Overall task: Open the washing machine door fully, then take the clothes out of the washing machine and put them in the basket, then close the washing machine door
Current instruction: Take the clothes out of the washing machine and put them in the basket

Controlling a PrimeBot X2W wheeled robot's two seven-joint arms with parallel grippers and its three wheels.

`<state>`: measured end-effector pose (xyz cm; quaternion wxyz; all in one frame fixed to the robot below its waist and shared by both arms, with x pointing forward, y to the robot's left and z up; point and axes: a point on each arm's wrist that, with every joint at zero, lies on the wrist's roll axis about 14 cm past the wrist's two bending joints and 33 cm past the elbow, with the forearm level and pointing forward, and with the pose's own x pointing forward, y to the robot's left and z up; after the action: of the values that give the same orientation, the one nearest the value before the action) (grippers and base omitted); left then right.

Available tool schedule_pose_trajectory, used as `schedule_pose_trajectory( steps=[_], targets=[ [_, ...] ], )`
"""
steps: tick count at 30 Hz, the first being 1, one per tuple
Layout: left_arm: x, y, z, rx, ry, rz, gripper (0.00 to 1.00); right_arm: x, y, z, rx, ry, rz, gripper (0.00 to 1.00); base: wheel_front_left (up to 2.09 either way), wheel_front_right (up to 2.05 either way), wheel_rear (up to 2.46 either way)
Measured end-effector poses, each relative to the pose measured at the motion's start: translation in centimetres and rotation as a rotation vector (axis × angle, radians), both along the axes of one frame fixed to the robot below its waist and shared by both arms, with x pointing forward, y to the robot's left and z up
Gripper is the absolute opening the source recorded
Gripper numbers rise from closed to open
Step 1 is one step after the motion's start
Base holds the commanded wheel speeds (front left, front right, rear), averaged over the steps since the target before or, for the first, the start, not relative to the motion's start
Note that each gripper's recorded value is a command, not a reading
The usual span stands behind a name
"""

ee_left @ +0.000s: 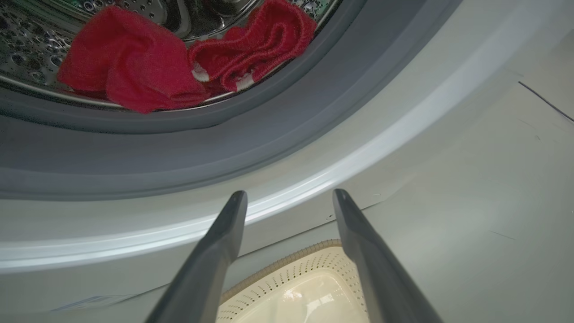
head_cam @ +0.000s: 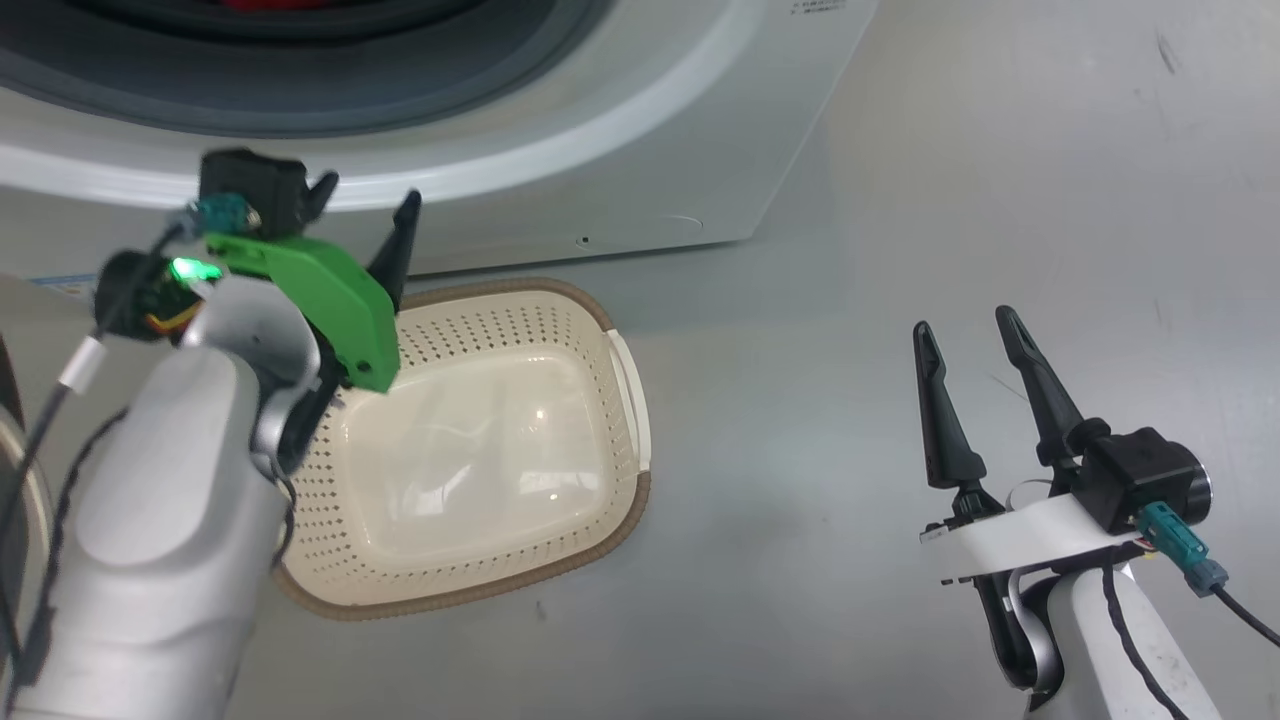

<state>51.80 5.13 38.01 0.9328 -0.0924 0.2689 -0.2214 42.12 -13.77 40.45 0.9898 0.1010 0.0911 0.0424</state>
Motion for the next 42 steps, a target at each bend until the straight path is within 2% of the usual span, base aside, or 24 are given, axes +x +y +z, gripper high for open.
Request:
schedule_pose_trajectory(
  steps=[6,21,33,42],
  targets=[
    [5.1,0.3,1.0,0.042,-0.055,-0.026,1.00,0.8,-0.4,-1.3,0.020,0.028,-0.019,1.00,0.00,0.00,0.00],
    [12.6,-1.3,1.9,0.095,-0.064,-0.100,1.00,1.3,-2.4,-3.0,0.042,0.076,-0.093,1.00,0.00,0.00,0.00],
    [14.0,-2.5,-2.1,0.137,0.041,-0.155,1.00,1.2,-4.1,-3.8,0.028,0.104,-0.146,1.00,0.00,0.00,0.00],
    [15.4,-1.7,-3.4,0.178,0.063,-0.151,1.00,1.3,-4.9,-3.9,0.019,0.108,-0.173,1.00,0.00,0.00,0.00]
  ],
)
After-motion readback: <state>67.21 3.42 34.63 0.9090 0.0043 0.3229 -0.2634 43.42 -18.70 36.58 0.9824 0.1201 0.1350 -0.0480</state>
